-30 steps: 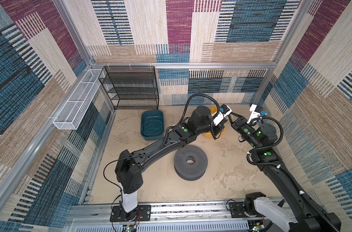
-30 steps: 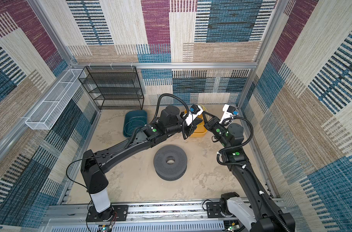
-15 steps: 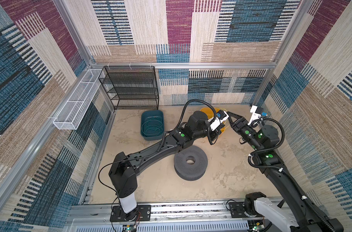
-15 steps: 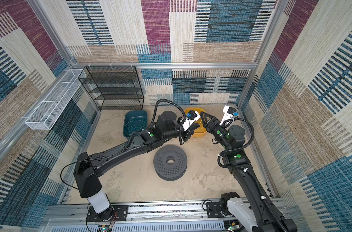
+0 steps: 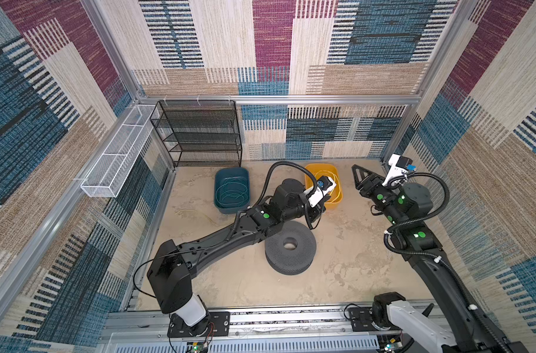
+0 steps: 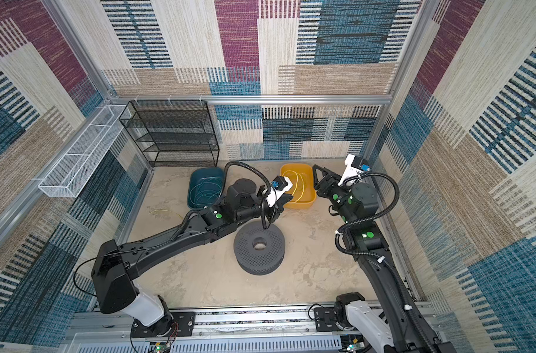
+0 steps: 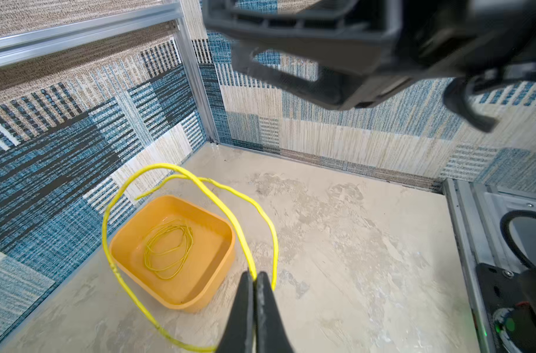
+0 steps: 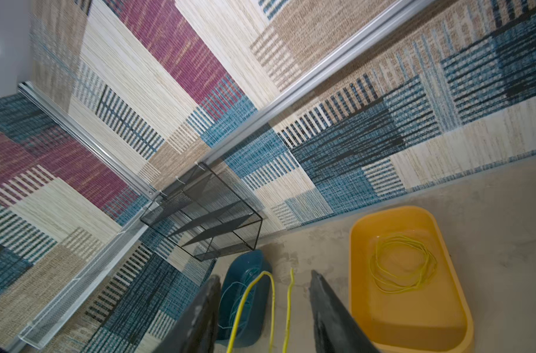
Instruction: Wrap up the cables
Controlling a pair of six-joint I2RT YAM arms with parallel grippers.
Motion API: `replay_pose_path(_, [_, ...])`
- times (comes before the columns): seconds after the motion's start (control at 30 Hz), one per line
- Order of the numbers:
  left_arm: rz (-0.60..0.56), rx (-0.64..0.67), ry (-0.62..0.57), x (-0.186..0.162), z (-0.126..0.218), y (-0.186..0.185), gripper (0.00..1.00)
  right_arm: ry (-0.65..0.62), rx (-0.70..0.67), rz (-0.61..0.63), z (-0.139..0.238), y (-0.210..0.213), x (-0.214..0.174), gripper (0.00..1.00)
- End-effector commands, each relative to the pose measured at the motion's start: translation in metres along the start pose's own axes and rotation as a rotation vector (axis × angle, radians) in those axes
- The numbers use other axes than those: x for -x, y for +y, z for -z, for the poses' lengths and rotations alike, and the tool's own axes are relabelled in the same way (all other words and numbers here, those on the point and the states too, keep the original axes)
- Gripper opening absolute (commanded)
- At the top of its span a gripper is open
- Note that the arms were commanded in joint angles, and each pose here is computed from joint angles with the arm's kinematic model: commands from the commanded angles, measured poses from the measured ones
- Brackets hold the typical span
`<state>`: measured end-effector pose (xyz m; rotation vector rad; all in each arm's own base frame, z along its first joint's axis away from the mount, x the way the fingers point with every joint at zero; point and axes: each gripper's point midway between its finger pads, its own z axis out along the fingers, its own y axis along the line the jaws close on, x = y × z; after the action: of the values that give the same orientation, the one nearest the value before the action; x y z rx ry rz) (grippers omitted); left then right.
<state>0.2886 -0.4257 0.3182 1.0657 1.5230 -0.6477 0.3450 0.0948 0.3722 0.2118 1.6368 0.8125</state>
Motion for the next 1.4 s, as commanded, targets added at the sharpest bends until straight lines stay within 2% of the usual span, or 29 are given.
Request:
replay_pose_path(0.0, [-0.064, 0.012, -0.018, 0.006, 0.018, 0.000, 0.00, 0.172, 0.116, 0.052, -0.012, 0.012, -0.033, 0.50])
replay_pose_path(0.2, [-0.115, 0.055, 0.040, -0.018, 0.055, 0.000, 0.00, 0.373, 0.294, 0.016, -0.023, 0.026, -0.074, 0.50])
replay_pose_path(0.37, [-0.122, 0.096, 0.051, -0.024, 0.067, 0.005, 0.00, 0.421, 0.346, -0.036, -0.022, 0.028, -0.094, 0.44])
replay_pose_path(0.87, [-0.134, 0.096, 0.061, -0.025, 0.061, 0.007, 0.00, 0.479, 0.409, -0.082, -0.012, 0.042, -0.114, 0.43])
replay_pose_path(1.03, [-0.139, 0.098, 0.061, -0.024, 0.061, 0.007, 0.00, 0.488, 0.401, -0.087, -0.014, 0.041, -0.119, 0.34])
replay_pose_path(1.17, [-0.143, 0.101, 0.059, -0.023, 0.061, 0.008, 0.00, 0.481, 0.398, -0.084, -0.014, 0.041, -0.117, 0.21])
replay_pose_path(1.37, [-0.148, 0.110, 0.053, -0.022, 0.064, 0.008, 0.00, 0.465, 0.398, -0.083, -0.018, 0.042, -0.112, 0.07])
